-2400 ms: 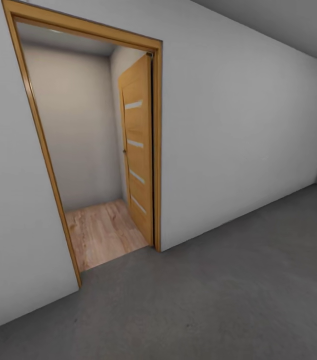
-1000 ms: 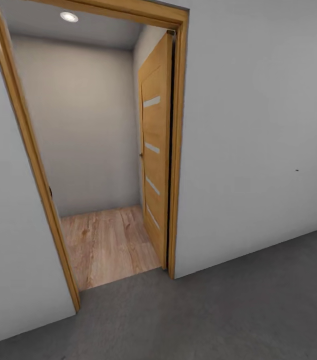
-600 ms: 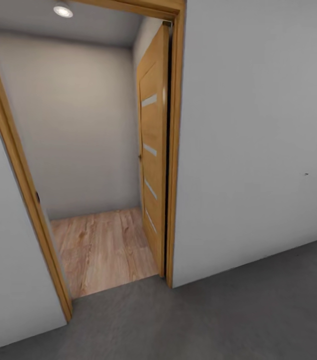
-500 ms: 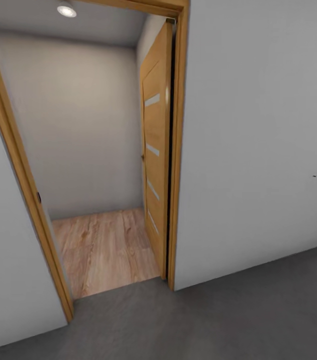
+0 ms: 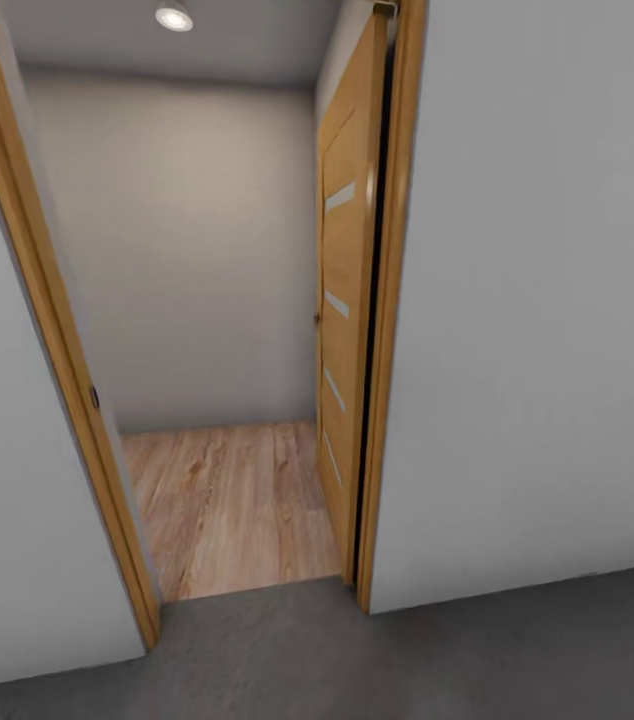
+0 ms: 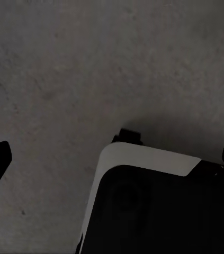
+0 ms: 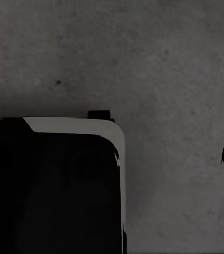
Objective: Move the two storage containers from the living room to the garage. In the garage, place one container on the floor and stack the other container on top of it (either order is fine).
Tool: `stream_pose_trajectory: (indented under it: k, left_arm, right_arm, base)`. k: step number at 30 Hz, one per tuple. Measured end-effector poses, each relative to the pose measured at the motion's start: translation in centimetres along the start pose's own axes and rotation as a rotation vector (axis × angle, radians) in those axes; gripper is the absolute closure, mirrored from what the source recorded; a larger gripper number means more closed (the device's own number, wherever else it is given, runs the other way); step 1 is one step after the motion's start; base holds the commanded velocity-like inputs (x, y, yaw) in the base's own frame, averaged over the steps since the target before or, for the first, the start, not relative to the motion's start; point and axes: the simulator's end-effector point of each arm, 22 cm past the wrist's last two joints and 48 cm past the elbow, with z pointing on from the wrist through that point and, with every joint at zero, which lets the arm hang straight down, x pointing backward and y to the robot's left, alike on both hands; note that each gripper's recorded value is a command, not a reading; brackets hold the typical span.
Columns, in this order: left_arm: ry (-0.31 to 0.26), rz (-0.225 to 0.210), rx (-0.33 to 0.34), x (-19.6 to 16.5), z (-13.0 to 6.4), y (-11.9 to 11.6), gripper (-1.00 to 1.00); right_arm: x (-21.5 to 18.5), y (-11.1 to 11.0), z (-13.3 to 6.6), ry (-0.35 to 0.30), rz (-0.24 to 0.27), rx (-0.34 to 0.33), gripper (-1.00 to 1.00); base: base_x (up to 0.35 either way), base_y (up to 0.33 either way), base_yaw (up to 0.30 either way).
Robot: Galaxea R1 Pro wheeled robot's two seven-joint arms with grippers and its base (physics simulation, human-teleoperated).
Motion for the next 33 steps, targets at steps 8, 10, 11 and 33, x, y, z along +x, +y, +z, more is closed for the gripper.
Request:
stream_pose_trajectory:
  k: [8, 10, 11, 33]
  left_arm:
    - [0.000, -0.001, -0.002, 0.0, 0.0, 0.1, -1.00]
    - [-0.001, -0.001, -0.002, 0.0, 0.0, 0.1, -1.00]
    - [-0.001, -0.001, -0.002, 0.0, 0.0, 0.1, -1.00]
    - [0.050, 0.012, 0.001, 1.0, 0.0, 0.1, -1.00]
  right_arm:
    - [0.0, 0.0, 0.0, 0.000, 0.000, 0.000, -1.00]
    - [0.0, 0.0, 0.0, 0.000, -0.001, 0.000, -1.00]
    - [0.0, 0.0, 0.0, 0.000, -0.001, 0.000, -1.00]
    - [0.0, 0.1, 0.0, -0.001, -0.003, -0.003, -1.00]
  base:
    - [0.314, -0.061, 0.268]
    - [0.322, -0.007, 0.269]
    - [0.322, -0.003, 0.269]
    - [0.323, 0.000, 0.207]
